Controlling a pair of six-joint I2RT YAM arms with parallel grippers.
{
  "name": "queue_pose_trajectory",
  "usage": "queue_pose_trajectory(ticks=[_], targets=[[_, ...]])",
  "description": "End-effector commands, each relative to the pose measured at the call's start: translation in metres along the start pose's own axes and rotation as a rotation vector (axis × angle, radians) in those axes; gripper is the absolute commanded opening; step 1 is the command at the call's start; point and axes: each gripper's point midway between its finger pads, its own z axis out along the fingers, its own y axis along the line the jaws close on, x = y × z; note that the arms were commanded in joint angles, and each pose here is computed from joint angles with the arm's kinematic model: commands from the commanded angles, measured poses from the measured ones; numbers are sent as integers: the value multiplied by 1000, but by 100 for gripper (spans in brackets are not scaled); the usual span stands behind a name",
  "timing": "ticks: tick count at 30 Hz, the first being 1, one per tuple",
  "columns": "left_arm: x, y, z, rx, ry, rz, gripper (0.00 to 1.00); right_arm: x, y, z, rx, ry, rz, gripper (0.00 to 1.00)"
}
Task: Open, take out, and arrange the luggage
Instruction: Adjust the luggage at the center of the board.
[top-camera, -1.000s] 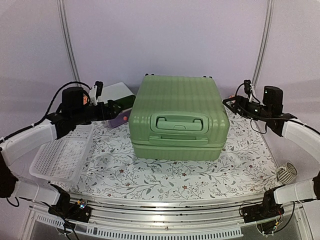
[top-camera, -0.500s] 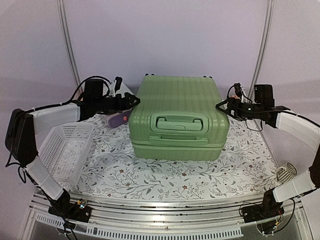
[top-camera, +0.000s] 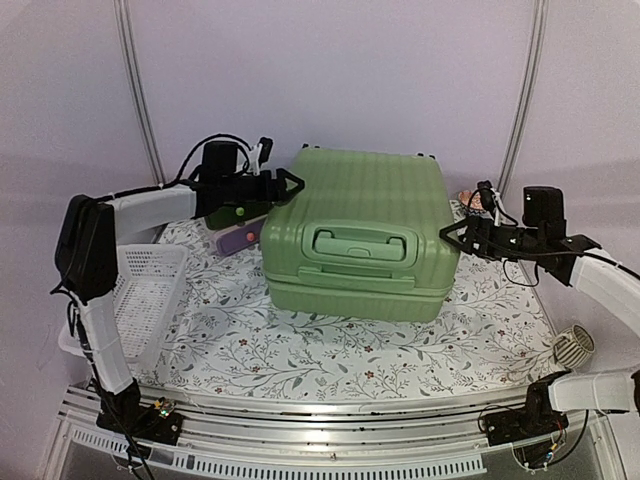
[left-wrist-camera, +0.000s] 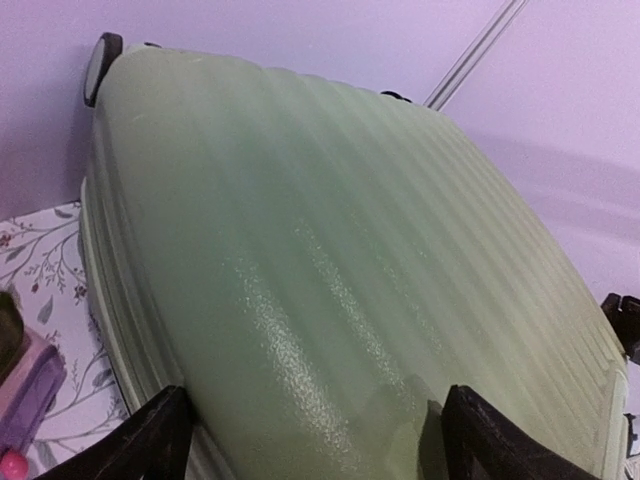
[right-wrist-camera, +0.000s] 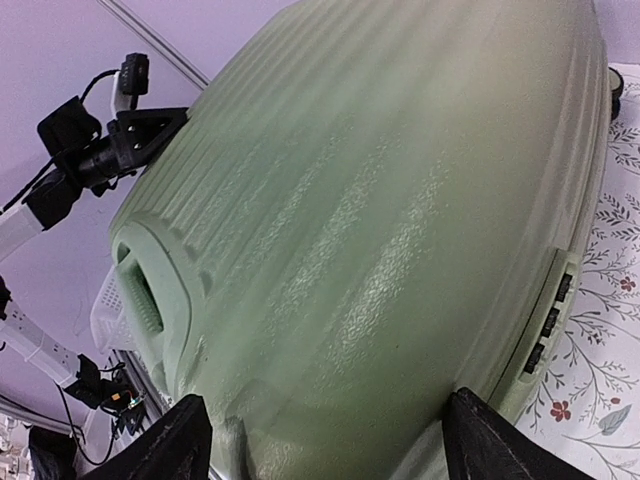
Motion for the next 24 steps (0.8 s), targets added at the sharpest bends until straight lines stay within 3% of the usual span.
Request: queue_pose_trajectory(ticks=[1,5,15,20,24], targets=[[69,-84,49,251,176,53,87,37,25,-8,-102,107,33,81],[64,-76,38,204,150,76,88,50,40,-7,-131,149,3,80],[17,-23,-79,-184,-46,158,98,103,148,16,-336,352,-213,78],[34,-21,-118,-255,-44,131,98,64,127,20,-126,224,-236,81],[49,-29,-147,-253,-62,71,98,24,90,16,-6,116,-145,81]])
